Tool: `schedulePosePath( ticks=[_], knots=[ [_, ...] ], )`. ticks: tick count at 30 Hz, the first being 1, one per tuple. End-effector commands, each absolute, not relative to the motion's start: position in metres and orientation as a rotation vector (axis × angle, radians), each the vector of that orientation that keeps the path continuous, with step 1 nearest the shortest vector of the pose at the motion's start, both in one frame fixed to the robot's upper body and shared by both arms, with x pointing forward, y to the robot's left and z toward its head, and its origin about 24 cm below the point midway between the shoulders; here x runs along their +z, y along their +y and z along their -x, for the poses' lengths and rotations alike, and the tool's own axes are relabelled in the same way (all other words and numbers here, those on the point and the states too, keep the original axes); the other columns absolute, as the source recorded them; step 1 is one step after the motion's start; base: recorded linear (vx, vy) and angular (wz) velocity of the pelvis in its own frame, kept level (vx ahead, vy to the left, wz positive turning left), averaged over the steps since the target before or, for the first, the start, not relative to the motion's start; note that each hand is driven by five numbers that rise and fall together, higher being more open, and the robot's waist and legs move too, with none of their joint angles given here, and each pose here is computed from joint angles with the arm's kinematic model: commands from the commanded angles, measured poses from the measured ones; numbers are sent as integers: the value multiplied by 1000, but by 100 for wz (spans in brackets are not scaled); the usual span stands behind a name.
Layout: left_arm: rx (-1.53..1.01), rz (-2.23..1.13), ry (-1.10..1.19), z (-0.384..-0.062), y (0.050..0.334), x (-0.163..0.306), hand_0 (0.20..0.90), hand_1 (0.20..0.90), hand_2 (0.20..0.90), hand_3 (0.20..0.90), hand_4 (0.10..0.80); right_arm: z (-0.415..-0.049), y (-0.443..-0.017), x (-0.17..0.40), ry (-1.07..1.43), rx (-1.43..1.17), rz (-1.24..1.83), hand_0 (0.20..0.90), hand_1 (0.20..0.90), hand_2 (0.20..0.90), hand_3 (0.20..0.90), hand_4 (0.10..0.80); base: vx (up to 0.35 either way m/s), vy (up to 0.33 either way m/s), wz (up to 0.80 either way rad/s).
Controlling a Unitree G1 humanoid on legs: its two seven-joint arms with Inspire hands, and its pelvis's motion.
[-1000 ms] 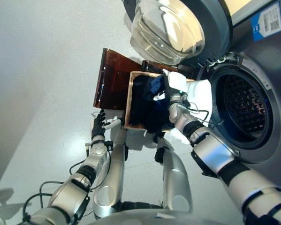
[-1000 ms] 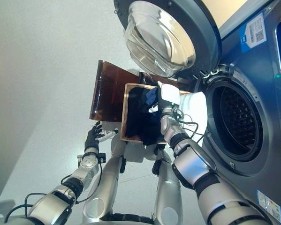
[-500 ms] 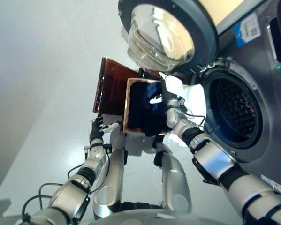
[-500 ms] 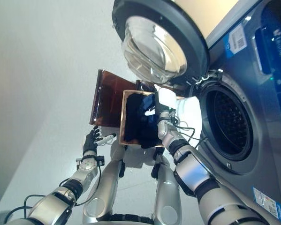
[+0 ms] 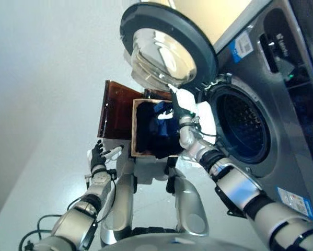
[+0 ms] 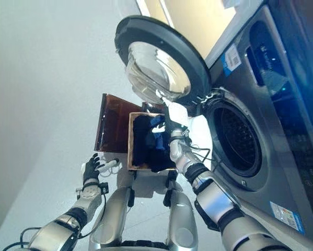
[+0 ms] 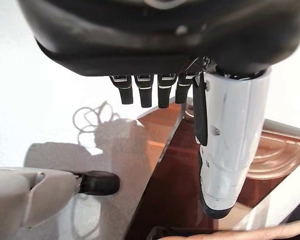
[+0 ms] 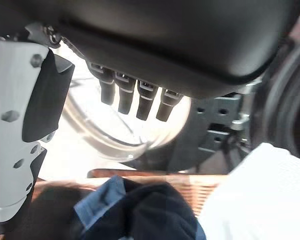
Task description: Pick up the clothes and place them into the washing machine
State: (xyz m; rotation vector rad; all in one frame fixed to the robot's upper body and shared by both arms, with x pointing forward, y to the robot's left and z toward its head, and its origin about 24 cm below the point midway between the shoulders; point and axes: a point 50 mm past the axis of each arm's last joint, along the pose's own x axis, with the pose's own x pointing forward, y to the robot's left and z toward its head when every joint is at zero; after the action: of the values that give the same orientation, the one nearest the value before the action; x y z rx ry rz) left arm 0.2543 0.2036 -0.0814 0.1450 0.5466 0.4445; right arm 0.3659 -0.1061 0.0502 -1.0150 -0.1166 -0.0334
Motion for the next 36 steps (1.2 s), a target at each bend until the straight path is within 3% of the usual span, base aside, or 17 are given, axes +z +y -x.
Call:
schedulePosePath(
  ticks=[1,13,36],
  knots=[
    [469,-170,572,-243,209,-89,900,900,900,900,800,-368,-106,54,-137,-43,975,900,900,900,900,800,-12,7,-3],
    [437,-148,533,-253,201,-82,900,900,900,900,800,-366,-135,29,58,-54,1098,900,900,900,900,800,-2,3,-1],
    [350,-36,277,-287,176,-38,900,900,900,900,800,-396,-131,87,-65,-133,1123,900,900,900,900,800,-11,0,3]
  ],
)
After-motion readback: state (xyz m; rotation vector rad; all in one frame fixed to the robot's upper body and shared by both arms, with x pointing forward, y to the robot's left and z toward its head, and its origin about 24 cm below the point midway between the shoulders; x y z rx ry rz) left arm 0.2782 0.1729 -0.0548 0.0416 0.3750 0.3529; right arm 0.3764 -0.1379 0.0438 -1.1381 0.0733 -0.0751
